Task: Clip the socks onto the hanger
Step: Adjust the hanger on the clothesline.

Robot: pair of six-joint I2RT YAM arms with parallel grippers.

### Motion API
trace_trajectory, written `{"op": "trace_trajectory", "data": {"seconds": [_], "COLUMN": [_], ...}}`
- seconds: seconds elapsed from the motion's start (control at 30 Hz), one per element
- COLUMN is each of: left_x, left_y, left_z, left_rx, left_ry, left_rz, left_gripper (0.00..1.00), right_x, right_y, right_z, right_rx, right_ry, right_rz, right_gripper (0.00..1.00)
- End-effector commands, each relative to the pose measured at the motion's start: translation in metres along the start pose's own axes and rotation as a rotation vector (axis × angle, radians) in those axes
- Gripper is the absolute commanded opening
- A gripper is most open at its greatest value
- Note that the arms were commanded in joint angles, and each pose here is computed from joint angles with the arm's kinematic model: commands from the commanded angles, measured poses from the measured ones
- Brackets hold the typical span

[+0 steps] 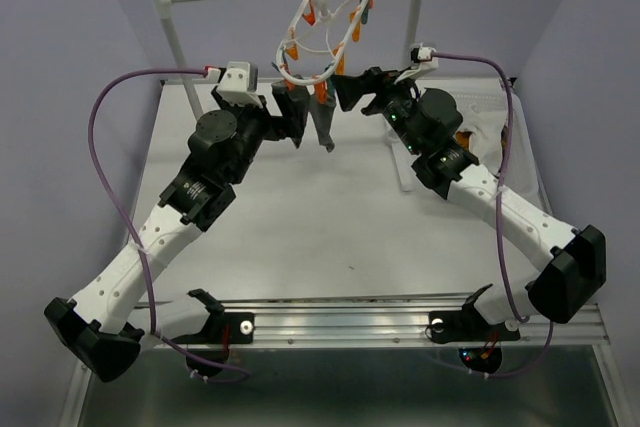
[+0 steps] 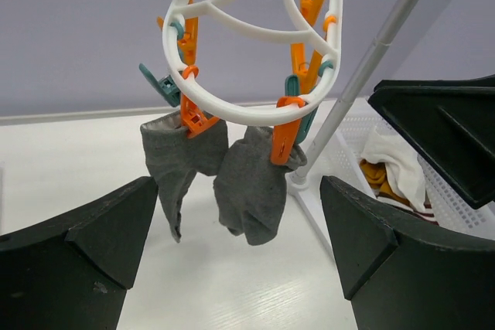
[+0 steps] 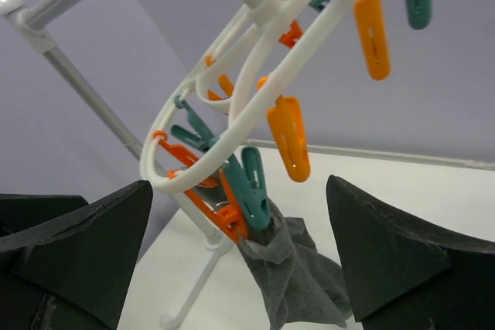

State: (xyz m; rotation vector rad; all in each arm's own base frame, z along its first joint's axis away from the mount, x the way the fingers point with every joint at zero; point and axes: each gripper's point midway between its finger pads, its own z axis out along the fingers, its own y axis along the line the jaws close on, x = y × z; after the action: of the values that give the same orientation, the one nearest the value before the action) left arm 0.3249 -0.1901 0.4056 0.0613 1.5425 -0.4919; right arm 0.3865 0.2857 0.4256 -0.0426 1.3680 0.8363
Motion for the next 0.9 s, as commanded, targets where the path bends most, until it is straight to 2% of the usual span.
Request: {"op": "trace_trajectory", "data": {"seconds": [0.0, 0.23, 0.33, 0.37, 0.5, 0.7, 0.73, 0.77, 0.87], "left_x": [-0.017, -0.014, -0.014, -0.012, -0.009, -0.006, -0.003, 0.003, 0.009], "left_y": [-0.008, -0.02, -0.023, -0.024, -0.026, -0.039, -0.047, -0.076, -0.121], "left_z": [0.002, 0.007, 0.01, 0.011, 0.016, 0.02, 0.019, 0.007, -0.02], "left_rx": [0.037, 0.091, 0.1, 0.103, 0.11, 0.172, 0.221, 0.4, 0.691], "left_ry": [-0.054, -0.035, -0.032, -0.029, -0.025, -0.008, 0.003, 0.04, 0.061], "left_rz": [-0.028, -0.032, -0.038, -0.043, -0.052, -0.063, -0.05, -0.024, 0.019], "left_gripper": [0.99, 0.99, 0.99, 0.99, 0.99, 0.99, 0.99, 0.99, 0.99], "right_x": [-0.029, -0.041, -0.034, -0.033, -0.027, -0.016, -0.014, -0.013, -0.013], "right_y": [-0.029, -0.058, -0.077, -0.097, -0.122, -0.132, -0.133, -0.134, -0.141], "right_z": [-0.014, -0.027, -0.027, -0.029, -0.032, -0.028, -0.028, -0.026, -0.028], "right_rx": [0.163, 0.293, 0.34, 0.382, 0.332, 0.317, 0.317, 0.318, 0.337], "right_ry": [-0.086, -0.077, -0.017, 0.009, 0.069, 0.128, 0.141, 0.146, 0.154], "right_rz": [-0.09, -0.198, -0.212, -0.213, -0.123, -0.192, -0.2, -0.202, -0.212], "right_gripper": [1.0, 1.0, 1.0, 1.0, 1.0, 1.0, 1.0, 1.0, 1.0]}}
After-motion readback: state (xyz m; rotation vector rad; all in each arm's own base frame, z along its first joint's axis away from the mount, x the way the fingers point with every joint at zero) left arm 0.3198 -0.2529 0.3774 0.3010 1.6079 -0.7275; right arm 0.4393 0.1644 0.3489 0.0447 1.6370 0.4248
